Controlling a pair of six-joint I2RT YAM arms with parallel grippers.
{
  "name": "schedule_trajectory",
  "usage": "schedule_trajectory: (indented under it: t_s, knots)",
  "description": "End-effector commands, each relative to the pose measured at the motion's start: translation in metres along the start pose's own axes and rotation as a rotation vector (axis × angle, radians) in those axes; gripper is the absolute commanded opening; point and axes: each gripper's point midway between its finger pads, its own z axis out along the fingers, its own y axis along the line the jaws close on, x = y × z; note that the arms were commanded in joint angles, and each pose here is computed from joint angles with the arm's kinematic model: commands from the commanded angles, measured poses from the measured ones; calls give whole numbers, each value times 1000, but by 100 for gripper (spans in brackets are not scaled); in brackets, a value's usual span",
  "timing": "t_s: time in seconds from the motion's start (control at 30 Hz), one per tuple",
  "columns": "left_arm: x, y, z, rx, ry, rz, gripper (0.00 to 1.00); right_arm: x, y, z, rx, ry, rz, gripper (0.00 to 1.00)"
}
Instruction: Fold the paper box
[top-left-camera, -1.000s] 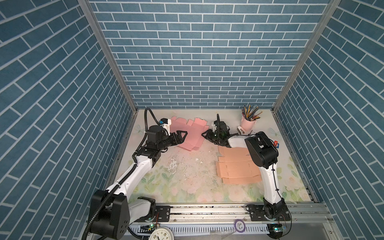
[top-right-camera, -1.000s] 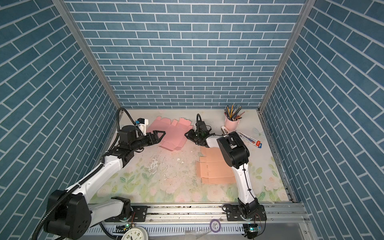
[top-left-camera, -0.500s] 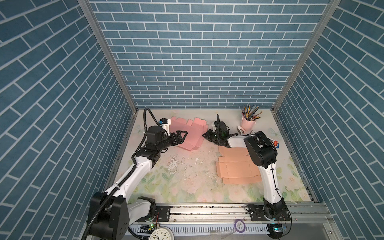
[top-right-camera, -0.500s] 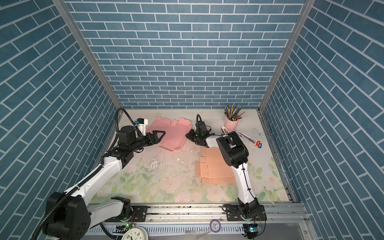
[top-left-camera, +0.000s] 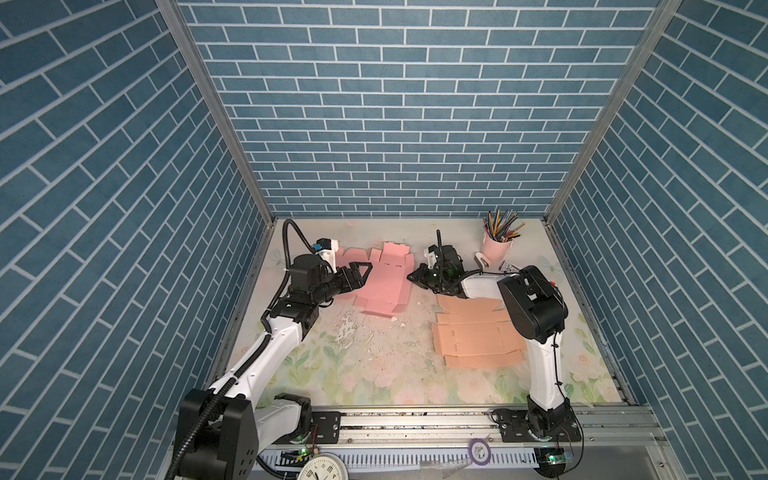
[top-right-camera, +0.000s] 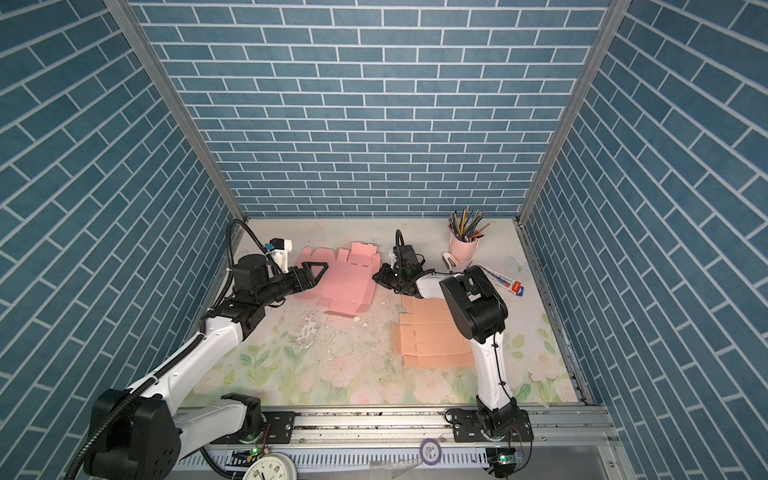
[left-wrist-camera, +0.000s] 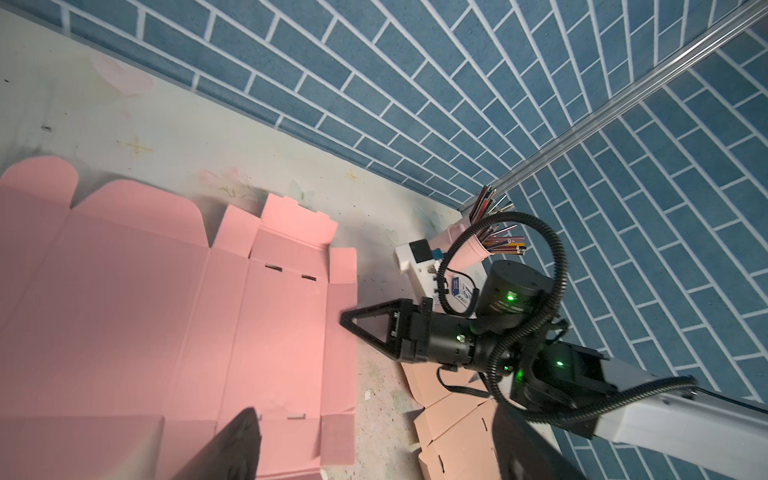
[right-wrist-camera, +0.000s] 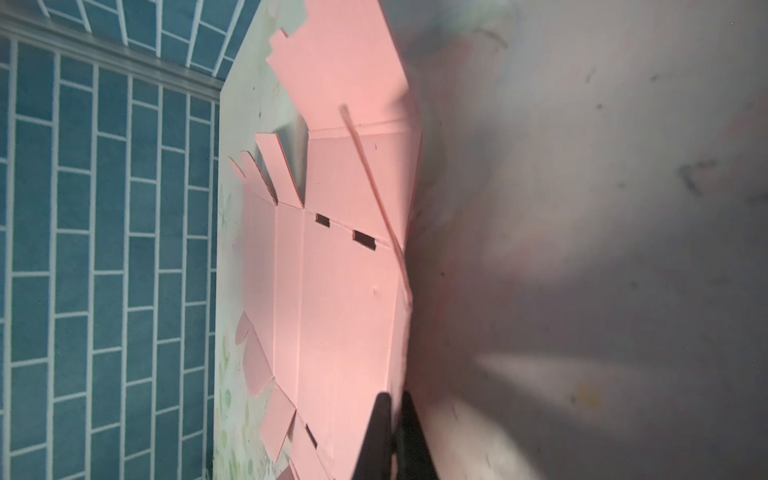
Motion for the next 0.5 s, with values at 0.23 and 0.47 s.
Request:
schedule_trajectory:
  t_s: [0.23,0.47]
  knots:
    - [16,29,3,-95,21,13,88,64,7,-41,97,195,-189,5]
    - [35,43,8,-142,81,6,88,76,-9,-41,169,246,-226,6]
